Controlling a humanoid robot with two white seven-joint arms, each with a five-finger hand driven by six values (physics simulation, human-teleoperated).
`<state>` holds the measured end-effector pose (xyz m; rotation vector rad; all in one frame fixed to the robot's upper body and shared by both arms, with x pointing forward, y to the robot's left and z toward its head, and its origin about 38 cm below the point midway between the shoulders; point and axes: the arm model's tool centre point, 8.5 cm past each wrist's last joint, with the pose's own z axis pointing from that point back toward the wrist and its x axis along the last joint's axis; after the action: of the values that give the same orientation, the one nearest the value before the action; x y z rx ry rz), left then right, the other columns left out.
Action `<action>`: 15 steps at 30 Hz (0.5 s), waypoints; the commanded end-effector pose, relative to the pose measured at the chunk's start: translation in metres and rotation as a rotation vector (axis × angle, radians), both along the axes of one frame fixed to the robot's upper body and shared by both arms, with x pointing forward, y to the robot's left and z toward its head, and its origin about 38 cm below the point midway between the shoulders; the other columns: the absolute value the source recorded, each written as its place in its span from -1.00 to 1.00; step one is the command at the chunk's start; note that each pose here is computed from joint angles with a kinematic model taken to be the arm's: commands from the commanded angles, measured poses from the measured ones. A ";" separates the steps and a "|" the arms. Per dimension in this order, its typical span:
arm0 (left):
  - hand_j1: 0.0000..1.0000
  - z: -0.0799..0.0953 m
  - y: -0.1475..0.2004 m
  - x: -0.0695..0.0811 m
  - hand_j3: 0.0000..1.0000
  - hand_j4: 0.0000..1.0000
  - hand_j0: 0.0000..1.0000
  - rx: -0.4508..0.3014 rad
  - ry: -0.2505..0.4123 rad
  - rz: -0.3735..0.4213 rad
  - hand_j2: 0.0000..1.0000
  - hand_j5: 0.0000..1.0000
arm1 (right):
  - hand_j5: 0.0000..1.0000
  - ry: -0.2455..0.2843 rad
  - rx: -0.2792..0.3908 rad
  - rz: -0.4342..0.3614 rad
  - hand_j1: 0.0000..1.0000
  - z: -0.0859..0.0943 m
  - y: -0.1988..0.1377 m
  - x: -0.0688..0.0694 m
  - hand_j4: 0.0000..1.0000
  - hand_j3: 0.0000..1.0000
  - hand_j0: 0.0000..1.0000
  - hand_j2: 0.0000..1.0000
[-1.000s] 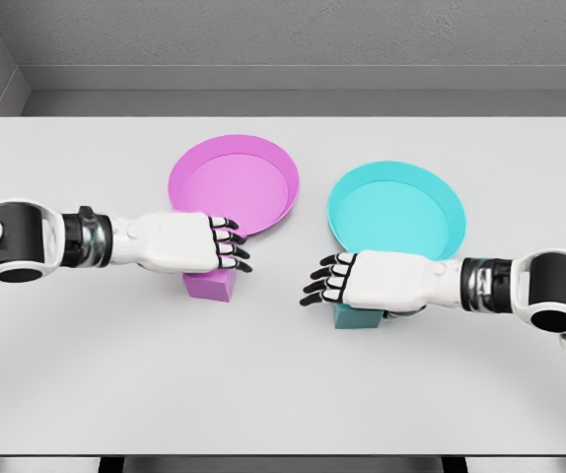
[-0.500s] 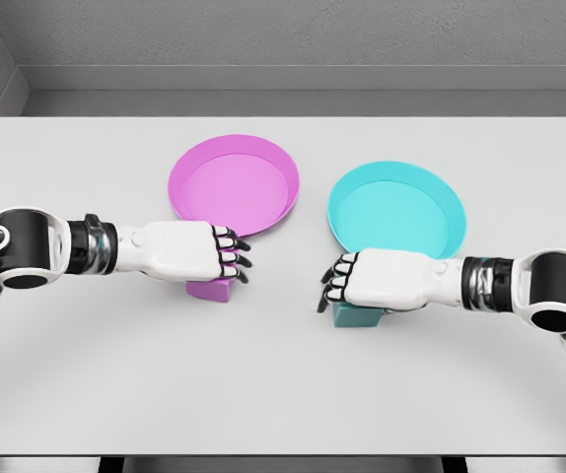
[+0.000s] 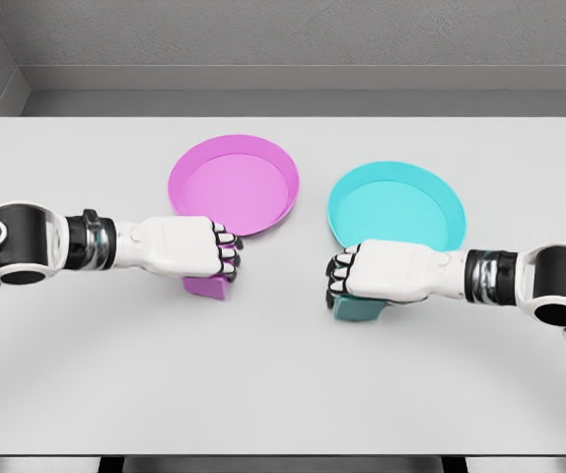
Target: Place the blocks in the corresponding plates according to their colors
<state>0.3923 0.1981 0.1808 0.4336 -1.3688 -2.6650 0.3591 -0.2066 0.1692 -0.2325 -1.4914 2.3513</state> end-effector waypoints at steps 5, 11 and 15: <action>-0.02 0.012 0.001 0.001 -0.02 -0.02 -0.02 -0.038 0.011 0.004 -0.02 -0.02 | 0.10 0.001 0.016 -0.002 0.10 0.002 0.002 0.001 0.10 0.10 0.10 0.10; -0.09 0.038 0.000 0.012 -0.09 -0.09 -0.09 -0.080 -0.011 0.009 -0.09 -0.09 | 0.11 -0.028 0.077 -0.049 0.11 0.024 -0.013 0.010 0.11 0.11 0.11 0.11; -0.10 0.053 0.006 0.032 -0.10 -0.10 -0.10 -0.093 -0.032 0.053 -0.10 -0.10 | 0.11 -0.040 0.134 -0.090 0.11 0.041 -0.027 0.018 0.11 0.11 0.11 0.11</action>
<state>0.4218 0.1996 0.2421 0.5301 -1.4720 -2.5850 0.3732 -0.2261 0.2011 -0.3004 -1.5858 2.2263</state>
